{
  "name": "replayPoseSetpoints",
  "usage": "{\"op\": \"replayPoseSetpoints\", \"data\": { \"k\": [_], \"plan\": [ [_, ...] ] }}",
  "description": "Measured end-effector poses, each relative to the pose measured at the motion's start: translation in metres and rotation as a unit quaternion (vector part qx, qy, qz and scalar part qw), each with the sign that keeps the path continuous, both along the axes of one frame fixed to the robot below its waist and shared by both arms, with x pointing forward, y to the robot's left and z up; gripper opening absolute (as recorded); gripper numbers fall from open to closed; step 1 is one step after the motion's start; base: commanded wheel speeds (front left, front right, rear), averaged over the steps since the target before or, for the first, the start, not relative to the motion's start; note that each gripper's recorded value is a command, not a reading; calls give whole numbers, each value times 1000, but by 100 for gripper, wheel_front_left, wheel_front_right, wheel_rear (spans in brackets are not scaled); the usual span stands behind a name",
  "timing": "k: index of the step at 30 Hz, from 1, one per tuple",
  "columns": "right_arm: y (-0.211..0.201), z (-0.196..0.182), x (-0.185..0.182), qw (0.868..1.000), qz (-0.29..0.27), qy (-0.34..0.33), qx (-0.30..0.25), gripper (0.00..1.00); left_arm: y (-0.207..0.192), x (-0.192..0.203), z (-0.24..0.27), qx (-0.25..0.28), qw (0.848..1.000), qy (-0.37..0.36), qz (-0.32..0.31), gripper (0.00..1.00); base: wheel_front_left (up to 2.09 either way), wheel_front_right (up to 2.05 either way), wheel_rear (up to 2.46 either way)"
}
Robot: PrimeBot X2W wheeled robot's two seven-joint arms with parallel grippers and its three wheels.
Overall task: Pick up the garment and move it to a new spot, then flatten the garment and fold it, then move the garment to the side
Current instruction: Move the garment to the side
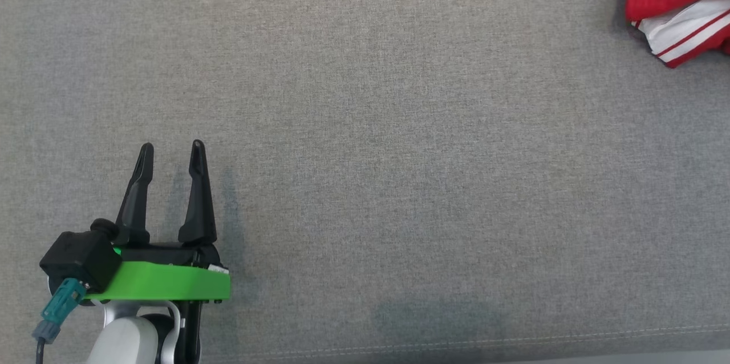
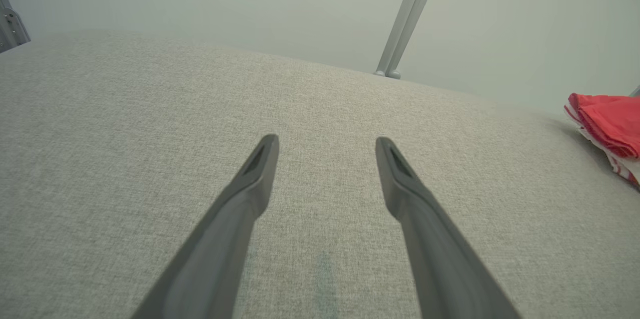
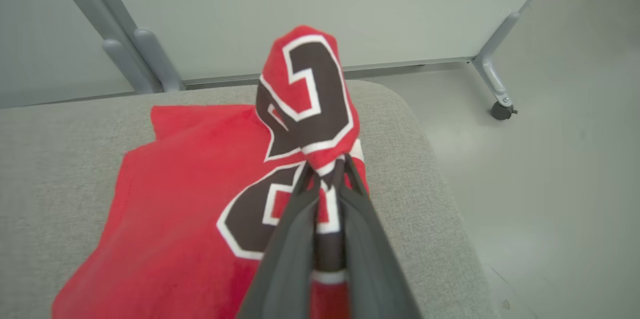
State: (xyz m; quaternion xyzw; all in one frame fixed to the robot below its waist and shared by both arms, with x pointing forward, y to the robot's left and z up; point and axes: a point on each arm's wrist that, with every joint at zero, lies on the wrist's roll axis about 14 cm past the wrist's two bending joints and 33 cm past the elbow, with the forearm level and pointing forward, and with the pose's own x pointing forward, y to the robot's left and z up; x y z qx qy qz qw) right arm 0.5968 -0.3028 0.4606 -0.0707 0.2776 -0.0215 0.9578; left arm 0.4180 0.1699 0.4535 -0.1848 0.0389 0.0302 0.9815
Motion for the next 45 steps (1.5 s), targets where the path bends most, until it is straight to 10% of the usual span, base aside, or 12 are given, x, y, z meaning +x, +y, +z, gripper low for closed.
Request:
{"op": "replayPoseSetpoints", "data": {
  "k": [9, 15, 16, 17, 35, 45],
  "plan": [
    [-26, -31, -5, 999, -19, 5, -44, 0, -1, 8, -12, 12, 1000, 15, -11, 100, 0, 0, 0],
    [-24, -49, -5, 999, -20, 2, -50, 51, -1, 11, -18, 20, 999, 26, -19, 100, 0, 0, 0],
    [-24, -53, -6, 999, -21, 4, -50, 95, -1, 12, -19, 20, 999, 28, -20, 100, 0, 0, 0],
    [-26, -60, -10, 998, -22, 9, -57, 100, -1, 12, -20, 21, 999, 28, -21, 100, 0, 0, 0],
    [-31, -79, -29, 998, -51, -13, -46, 100, -6, 15, -20, 25, 999, 29, -33, 100, 0, 0, 0],
    [-32, -10, -16, 987, -54, -149, -37, 100, -17, 15, -8, 17, 999, 11, -45, 100, 0, 0, 0]
  ]
}}
